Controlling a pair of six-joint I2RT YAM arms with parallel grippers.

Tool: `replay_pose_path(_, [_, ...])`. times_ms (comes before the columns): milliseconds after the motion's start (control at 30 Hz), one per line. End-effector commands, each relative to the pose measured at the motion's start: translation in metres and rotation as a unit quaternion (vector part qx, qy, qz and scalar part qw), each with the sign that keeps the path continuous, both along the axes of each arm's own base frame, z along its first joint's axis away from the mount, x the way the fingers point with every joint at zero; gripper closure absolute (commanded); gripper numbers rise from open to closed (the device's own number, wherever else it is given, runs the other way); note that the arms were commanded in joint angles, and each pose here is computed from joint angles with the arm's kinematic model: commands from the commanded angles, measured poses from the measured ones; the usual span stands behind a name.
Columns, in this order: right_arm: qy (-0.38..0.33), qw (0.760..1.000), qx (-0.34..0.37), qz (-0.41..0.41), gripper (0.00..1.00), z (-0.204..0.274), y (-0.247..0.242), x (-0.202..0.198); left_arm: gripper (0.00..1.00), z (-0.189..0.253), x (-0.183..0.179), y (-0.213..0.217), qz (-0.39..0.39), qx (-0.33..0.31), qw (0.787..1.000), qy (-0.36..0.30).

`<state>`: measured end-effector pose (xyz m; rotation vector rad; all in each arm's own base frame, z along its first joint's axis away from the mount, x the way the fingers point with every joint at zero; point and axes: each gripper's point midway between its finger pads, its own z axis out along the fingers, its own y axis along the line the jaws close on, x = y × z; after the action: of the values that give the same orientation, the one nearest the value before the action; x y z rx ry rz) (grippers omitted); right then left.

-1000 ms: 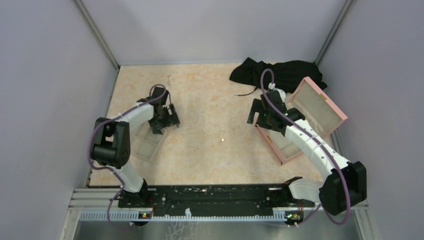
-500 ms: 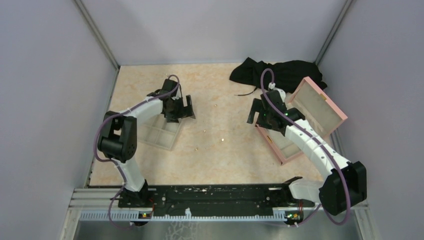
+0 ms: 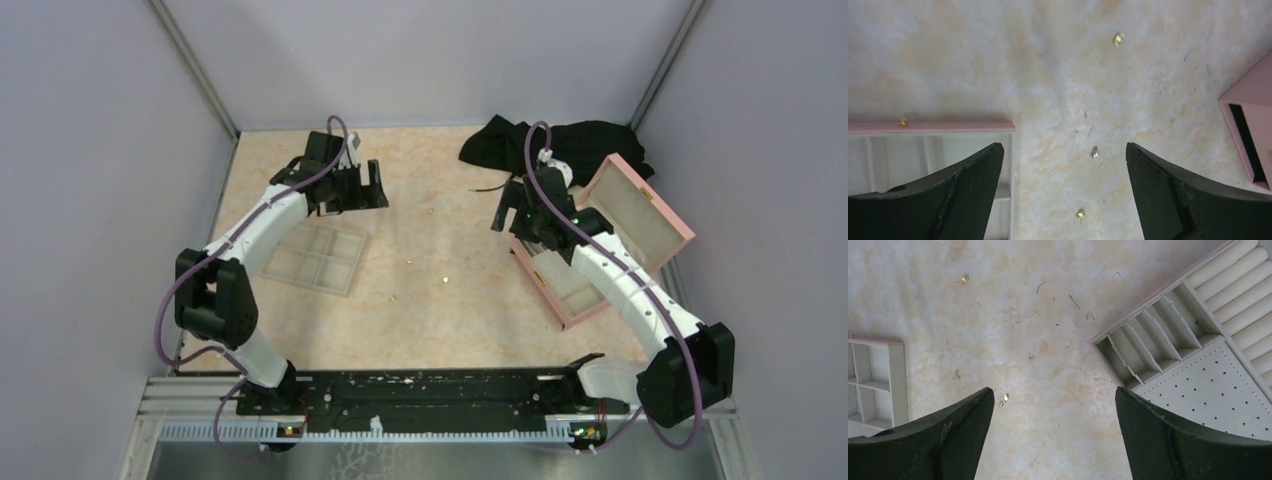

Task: Organize the mixed jewelry

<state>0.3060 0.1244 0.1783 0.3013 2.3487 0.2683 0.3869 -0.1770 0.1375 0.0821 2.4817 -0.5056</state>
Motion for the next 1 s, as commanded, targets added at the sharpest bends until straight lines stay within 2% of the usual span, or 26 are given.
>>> replay_pose_path(0, [-0.047,0.999,0.019,0.008,0.1,0.028,0.013,0.022,0.02,0.043,0.039,0.025,0.057,0.041,0.995,-0.075])
replay_pose_path(133, [-0.047,0.998,0.03,0.012,0.11,0.03,0.021,0.031,0.02,0.041,0.076,0.045,0.094,0.023,0.993,-0.068])
replay_pose_path(200, [-0.05,0.998,0.038,0.017,0.11,0.032,0.026,0.034,0.06,0.035,0.099,0.061,0.116,0.015,0.991,-0.069])
replay_pose_path(467, [-0.052,0.998,0.035,0.017,0.12,0.036,0.028,0.042,0.11,-0.021,0.185,0.099,0.181,0.104,0.976,-0.056])
replay_pose_path(600, [-0.028,0.999,0.008,0.024,0.13,0.026,0.023,0.039,0.11,-0.043,0.219,0.112,0.207,0.143,0.965,-0.073])
replay_pose_path(700, [-0.012,1.0,-0.012,0.021,0.13,0.022,0.017,0.036,0.16,-0.055,0.232,0.117,0.219,0.155,0.96,-0.088])
replay_pose_path(767, [-0.009,1.0,-0.016,0.014,0.13,0.023,0.015,0.036,0.25,-0.064,0.235,0.117,0.217,0.159,0.959,-0.087])
replay_pose_path(967, [-0.013,1.0,0.003,-0.004,0.13,0.022,0.016,0.036,0.39,-0.09,0.235,0.113,0.201,0.187,0.958,-0.078])
